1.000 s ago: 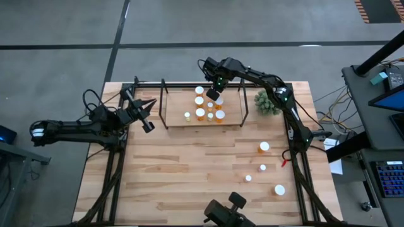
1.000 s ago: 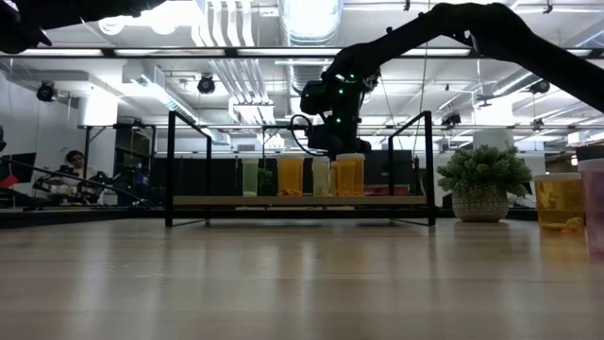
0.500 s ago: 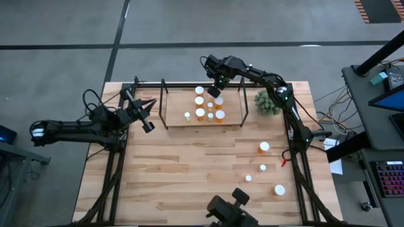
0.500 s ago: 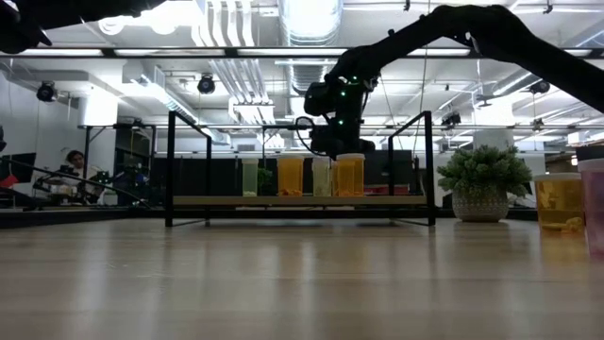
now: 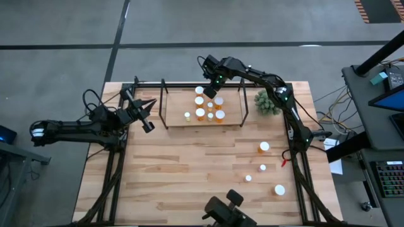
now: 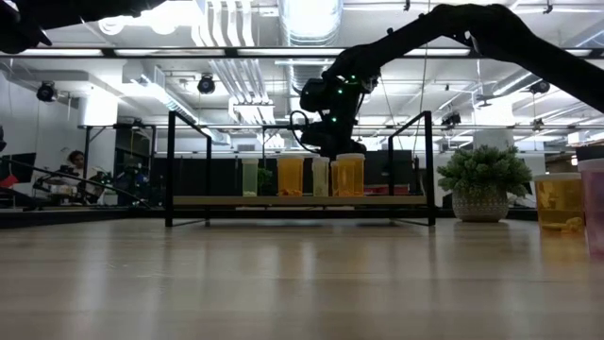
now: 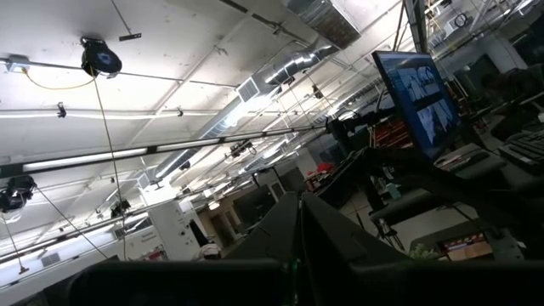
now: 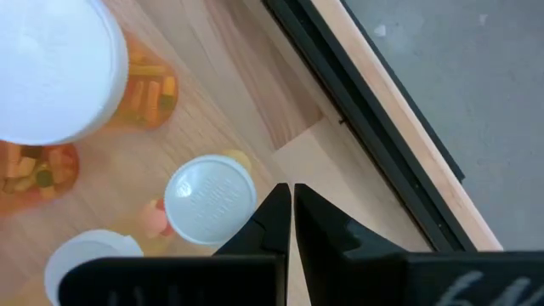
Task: Pick and place medicine bottles onto shelf by color
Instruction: Put the small yellow pill bottle on the shelf aligned with the other small yellow pill bottle, then put the small pink pill bottle on the shelf
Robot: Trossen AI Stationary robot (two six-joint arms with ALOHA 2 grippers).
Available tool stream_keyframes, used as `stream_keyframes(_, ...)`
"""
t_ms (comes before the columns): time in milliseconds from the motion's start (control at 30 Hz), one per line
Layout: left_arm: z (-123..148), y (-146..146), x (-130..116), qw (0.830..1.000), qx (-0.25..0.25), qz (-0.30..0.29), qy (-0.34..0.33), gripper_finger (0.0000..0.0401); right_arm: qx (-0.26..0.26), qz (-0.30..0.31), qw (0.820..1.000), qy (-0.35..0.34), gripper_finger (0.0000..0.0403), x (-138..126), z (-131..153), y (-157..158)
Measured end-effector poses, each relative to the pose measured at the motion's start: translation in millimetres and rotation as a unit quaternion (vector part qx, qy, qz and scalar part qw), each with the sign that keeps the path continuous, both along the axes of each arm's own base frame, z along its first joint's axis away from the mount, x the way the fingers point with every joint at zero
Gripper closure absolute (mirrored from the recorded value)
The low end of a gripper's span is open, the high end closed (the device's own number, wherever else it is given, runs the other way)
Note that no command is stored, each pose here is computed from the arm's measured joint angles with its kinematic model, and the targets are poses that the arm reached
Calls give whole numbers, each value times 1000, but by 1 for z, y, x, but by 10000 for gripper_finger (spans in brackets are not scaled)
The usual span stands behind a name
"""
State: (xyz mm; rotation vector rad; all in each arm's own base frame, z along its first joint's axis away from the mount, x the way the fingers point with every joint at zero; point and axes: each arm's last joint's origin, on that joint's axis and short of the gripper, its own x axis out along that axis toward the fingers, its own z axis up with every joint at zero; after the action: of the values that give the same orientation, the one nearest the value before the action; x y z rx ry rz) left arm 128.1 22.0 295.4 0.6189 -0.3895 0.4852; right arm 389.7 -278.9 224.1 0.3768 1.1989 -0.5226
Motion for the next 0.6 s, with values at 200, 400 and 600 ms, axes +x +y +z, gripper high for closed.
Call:
stream_keyframes(200, 0, 0, 0, 1000, 0, 0, 0, 400, 0, -2, 1000, -3, 394, 1, 0, 1)
stream_keyframes(400, 0, 0, 0, 1000, 0, 0, 0, 400, -6, -9, 1000, -8, 394, -1, 9, 3)
stream_keyframes(600, 0, 0, 0, 1000, 0, 0, 1, 400, -41, 3, 998, -44, 394, -4, 60, 33)
